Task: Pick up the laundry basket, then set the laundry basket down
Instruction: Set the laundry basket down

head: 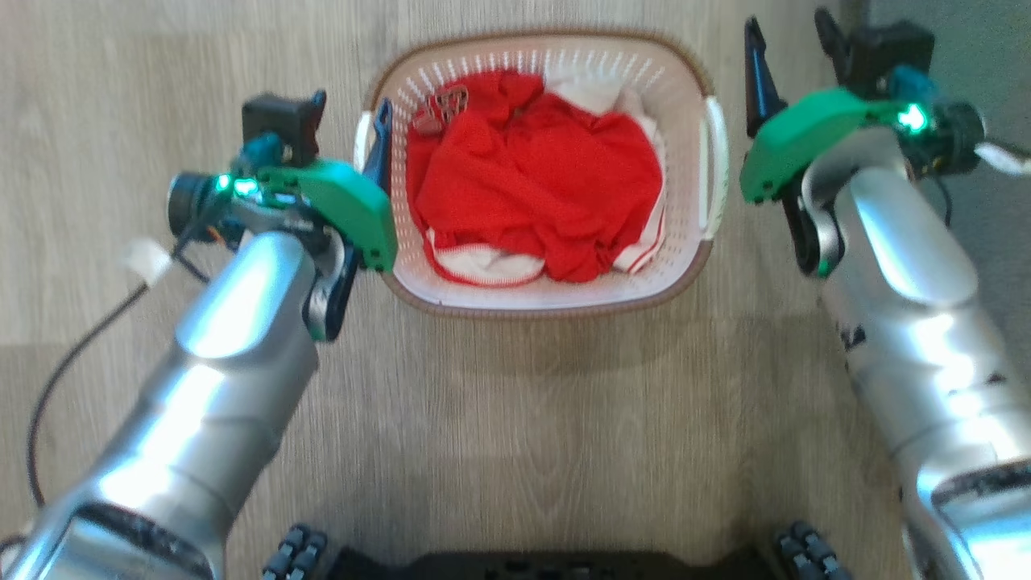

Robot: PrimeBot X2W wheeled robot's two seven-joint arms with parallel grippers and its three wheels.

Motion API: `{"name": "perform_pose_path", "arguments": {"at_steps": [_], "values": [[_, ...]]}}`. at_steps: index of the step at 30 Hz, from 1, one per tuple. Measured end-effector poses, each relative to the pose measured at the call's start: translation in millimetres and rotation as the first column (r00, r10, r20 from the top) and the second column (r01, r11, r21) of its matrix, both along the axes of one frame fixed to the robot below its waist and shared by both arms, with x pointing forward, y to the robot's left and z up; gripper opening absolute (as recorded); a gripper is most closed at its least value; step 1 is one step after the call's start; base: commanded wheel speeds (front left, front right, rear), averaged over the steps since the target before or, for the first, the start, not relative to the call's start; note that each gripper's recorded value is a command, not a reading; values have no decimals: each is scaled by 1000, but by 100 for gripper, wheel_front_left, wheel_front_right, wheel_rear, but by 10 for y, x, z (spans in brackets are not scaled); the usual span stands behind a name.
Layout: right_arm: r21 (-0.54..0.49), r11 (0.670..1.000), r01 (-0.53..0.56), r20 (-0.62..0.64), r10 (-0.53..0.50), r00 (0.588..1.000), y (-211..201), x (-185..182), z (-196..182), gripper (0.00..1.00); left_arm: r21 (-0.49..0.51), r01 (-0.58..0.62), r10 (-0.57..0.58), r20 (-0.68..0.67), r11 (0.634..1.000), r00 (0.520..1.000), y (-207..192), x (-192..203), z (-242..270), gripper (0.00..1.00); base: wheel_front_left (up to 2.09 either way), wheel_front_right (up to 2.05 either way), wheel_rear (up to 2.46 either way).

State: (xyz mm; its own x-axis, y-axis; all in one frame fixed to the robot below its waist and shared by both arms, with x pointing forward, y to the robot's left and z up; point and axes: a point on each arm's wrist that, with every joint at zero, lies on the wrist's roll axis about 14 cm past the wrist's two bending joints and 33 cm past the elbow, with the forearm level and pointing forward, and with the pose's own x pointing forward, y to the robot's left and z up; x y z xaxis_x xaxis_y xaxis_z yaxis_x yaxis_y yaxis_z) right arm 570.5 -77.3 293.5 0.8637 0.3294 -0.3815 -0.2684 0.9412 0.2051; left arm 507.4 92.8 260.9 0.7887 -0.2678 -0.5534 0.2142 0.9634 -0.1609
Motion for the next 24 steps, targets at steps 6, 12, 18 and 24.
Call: {"name": "perform_pose_path", "arguments": {"at_steps": [6,12,18,24], "values": [[22,1000,23,92,-25,995,-59,-169,458,100,-26,-34,36,115,999,993,41,-114,465,100,0,0,0],[48,998,42,169,-50,984,-113,-416,869,100,-45,-73,81,222,996,972,132,-336,910,100,0,0,0],[70,996,49,229,-64,971,-142,-748,1199,100,-76,-114,132,303,991,944,194,-630,1281,100,0,0,0],[91,995,52,290,-76,954,-170,-1030,1499,100,-100,-159,186,377,982,907,318,-875,1598,100,0,0,0]]}}
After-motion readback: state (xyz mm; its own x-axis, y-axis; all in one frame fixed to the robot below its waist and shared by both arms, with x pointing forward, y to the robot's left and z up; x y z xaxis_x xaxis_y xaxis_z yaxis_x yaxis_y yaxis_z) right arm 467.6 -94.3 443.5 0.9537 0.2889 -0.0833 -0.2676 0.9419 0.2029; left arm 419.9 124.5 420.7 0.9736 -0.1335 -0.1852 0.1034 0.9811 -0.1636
